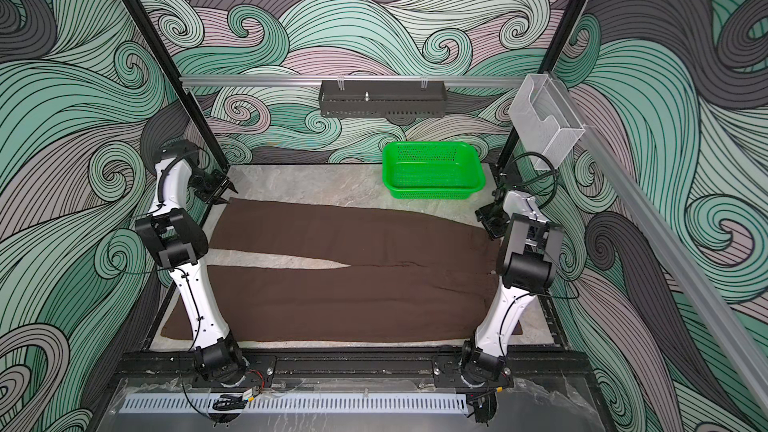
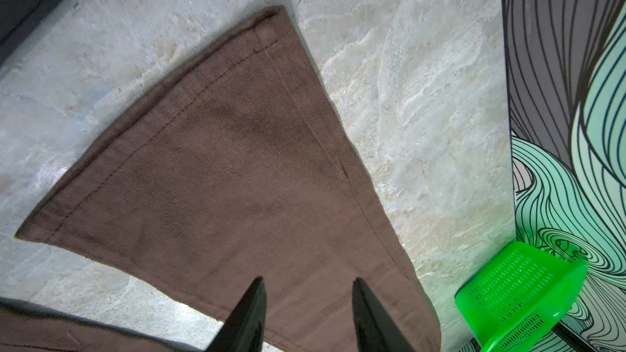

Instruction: Fold and stack the trousers

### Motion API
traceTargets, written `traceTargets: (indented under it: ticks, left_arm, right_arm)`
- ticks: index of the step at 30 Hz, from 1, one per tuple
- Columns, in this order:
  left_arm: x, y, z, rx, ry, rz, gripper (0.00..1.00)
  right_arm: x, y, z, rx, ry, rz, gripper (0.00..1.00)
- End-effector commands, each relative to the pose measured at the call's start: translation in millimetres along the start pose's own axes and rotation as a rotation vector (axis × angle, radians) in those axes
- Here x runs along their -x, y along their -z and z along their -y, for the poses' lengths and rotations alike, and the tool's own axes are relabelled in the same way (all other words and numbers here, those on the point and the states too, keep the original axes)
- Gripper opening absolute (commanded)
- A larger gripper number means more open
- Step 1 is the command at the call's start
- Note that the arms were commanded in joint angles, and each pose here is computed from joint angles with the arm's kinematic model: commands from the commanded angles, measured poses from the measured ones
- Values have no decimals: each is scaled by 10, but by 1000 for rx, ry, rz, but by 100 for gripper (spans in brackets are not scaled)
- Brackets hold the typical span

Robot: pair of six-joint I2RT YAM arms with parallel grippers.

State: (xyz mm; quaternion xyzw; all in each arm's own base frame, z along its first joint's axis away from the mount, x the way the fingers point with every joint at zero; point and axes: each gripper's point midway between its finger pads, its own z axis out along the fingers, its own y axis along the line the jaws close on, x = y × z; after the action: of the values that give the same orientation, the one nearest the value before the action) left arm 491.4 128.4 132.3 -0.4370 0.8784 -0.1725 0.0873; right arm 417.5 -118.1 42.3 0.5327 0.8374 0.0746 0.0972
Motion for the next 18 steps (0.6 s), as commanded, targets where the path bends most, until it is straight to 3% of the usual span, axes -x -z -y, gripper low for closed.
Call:
traceTargets:
  ticks: [1,9,18]
  left_arm:
    - [58,3,43,-1,5,14,46]
    - [228,85,125,-23,-1,90,46]
    - [331,126,202,-58,7,123,46]
  right_arm:
    - [37,-99,-14,-16,-21,-16,65]
    - [404,-315,-236,8,-41,67,61]
    - [674,-40,-424,17,-70,146,67]
